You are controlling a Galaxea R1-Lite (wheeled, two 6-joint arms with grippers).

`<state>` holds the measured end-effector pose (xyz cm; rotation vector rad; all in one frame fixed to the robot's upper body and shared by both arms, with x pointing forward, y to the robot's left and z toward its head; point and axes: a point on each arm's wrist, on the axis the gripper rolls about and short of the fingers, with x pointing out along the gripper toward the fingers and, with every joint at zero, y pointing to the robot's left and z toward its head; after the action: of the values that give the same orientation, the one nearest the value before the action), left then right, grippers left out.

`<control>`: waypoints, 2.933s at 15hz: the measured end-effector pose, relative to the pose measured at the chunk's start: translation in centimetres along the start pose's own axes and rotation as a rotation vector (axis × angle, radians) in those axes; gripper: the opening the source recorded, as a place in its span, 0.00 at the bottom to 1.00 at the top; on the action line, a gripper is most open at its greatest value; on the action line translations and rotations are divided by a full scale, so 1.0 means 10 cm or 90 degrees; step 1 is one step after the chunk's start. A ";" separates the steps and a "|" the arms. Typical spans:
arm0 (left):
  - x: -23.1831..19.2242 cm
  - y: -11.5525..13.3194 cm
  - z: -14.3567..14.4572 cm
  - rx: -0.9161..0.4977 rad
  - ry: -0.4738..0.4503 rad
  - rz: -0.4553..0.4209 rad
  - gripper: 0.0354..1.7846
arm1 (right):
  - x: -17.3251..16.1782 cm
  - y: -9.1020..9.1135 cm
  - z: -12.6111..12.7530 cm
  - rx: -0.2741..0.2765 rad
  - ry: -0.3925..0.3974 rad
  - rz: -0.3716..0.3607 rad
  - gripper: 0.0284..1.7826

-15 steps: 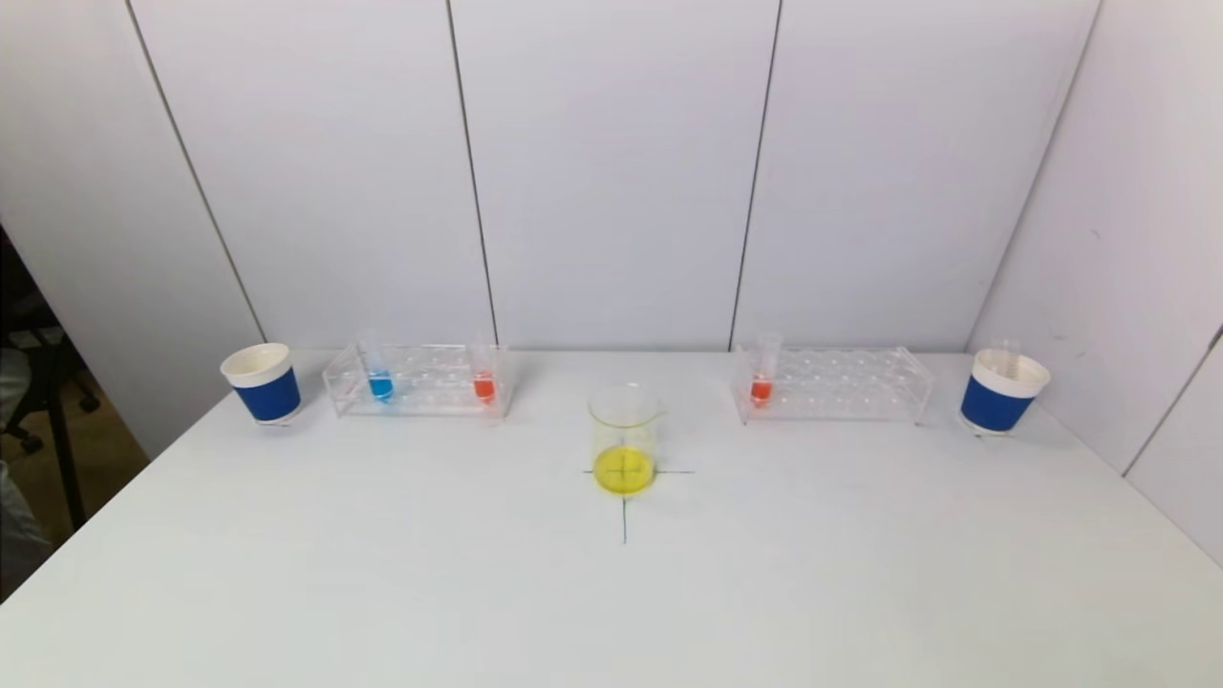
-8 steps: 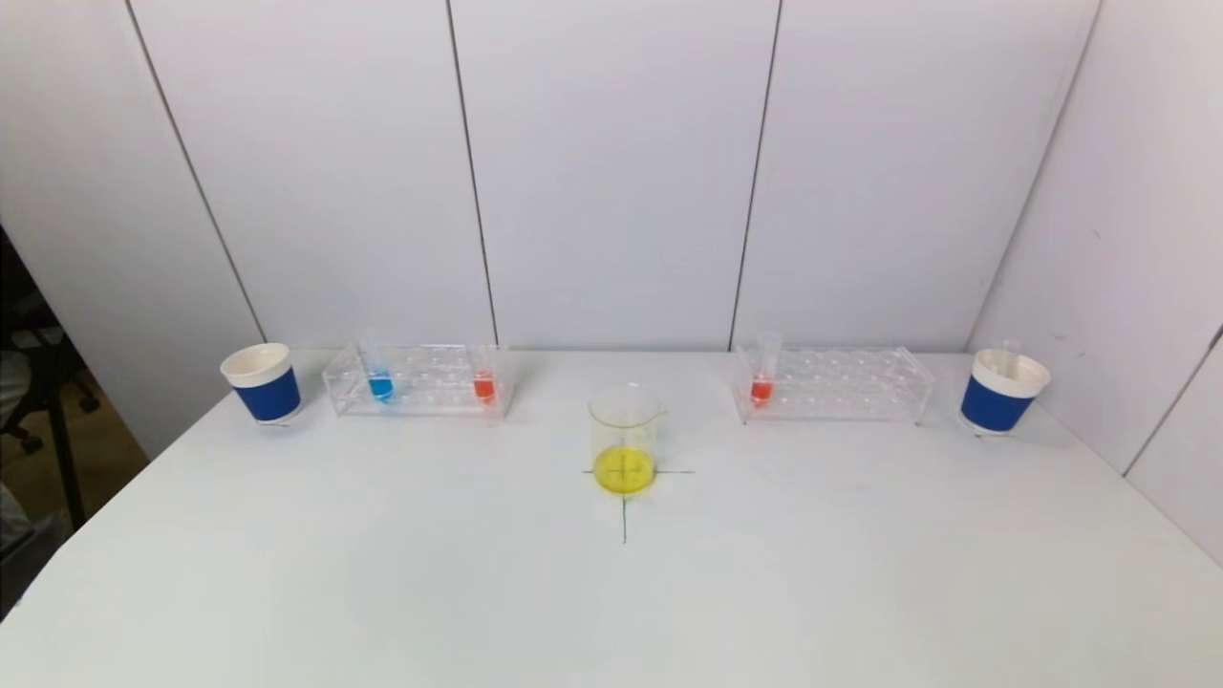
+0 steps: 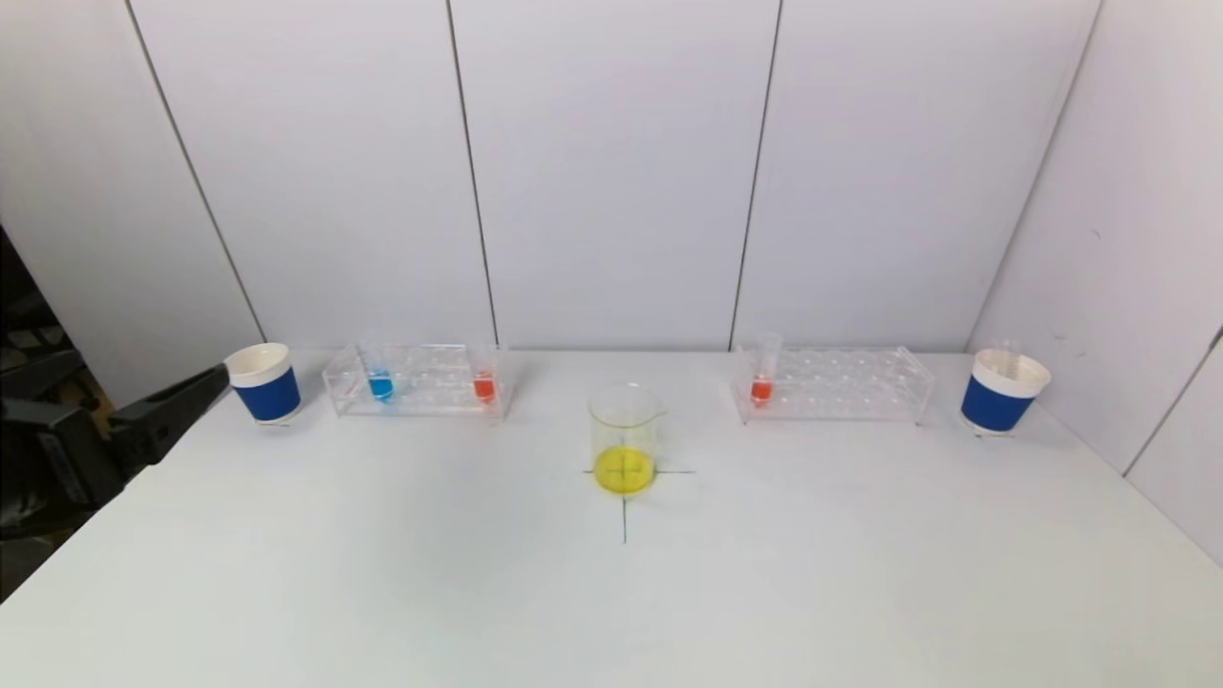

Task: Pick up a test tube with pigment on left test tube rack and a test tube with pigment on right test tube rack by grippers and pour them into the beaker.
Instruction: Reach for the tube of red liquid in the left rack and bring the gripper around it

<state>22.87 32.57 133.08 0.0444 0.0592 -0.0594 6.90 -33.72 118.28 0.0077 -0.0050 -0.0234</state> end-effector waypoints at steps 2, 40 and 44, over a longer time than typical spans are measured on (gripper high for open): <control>0.26 -0.09 -0.02 0.002 -0.003 0.007 0.99 | 0.00 0.00 0.00 0.000 0.000 0.000 0.99; 2.64 -1.00 -1.47 -0.011 -0.043 -0.011 0.99 | 0.00 0.00 0.00 0.000 0.000 0.000 0.99; 2.69 -1.00 -1.48 -0.013 -0.047 -0.006 0.99 | 0.00 0.00 0.00 0.000 0.000 0.000 0.99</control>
<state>48.20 21.74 116.29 0.0215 -0.0134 -0.0696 6.90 -33.72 118.28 0.0073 -0.0046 -0.0236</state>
